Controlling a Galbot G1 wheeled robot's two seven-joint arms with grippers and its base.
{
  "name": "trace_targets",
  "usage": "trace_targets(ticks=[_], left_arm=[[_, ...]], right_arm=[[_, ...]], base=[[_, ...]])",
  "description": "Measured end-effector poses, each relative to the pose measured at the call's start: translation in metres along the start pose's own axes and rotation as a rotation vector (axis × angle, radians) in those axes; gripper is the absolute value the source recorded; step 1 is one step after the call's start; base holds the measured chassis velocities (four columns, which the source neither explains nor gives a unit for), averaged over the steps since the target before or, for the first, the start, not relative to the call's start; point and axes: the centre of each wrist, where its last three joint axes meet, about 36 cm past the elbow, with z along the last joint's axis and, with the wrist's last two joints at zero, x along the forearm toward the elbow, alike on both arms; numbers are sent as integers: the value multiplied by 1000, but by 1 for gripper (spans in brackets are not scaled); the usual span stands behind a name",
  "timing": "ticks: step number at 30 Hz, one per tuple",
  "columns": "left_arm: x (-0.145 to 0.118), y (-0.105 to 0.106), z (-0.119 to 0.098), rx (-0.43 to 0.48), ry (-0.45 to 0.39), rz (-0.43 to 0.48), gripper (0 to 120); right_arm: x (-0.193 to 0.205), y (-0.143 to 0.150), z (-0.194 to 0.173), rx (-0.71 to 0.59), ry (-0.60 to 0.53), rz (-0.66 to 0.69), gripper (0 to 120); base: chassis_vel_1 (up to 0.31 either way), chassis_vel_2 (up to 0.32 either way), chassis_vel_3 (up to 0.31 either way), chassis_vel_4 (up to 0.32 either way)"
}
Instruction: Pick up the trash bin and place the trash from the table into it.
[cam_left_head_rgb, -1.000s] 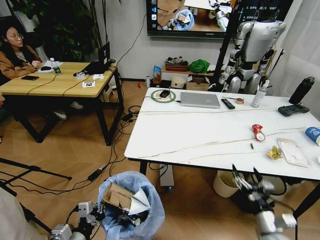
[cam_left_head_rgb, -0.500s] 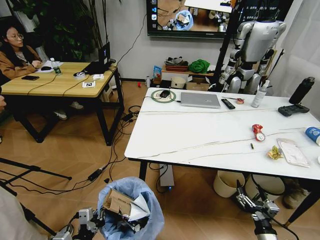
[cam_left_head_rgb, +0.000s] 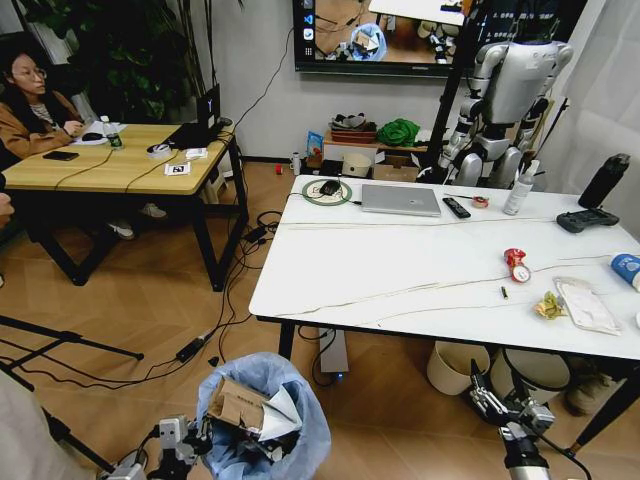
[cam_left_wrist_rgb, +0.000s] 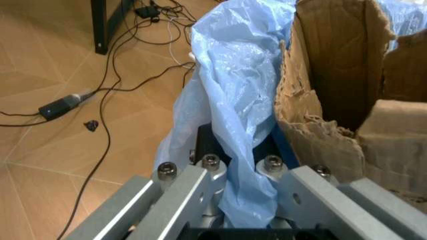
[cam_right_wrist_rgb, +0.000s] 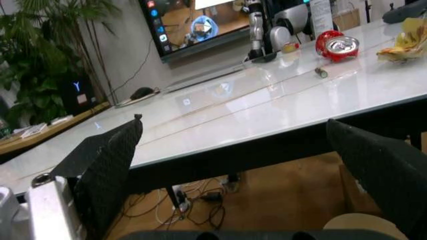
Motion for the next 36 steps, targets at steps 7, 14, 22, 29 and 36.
trace_targets(ticks=[7, 14, 22, 29, 36], left_arm=[[0, 0, 1, 0, 5, 2, 0], [0, -2, 2, -2, 10, 6, 0], [0, -2, 3, -1, 11, 7, 0], [0, -4, 5, 1, 13, 8, 0], [-1, -7, 7, 3, 15, 11, 0]], right_arm=[[0, -1, 0, -9, -6, 10, 100], [2, -2, 1, -17, -10, 15, 100], [3, -4, 0, -20, -15, 16, 100], [5, -7, 0, -18, -15, 16, 100], [5, -8, 0, -20, -17, 14, 100]], base=[[0, 0, 0, 0], [0, 0, 0, 0], [0, 0, 0, 0], [-44, -59, 58, 59], [-57, -69, 48, 46]])
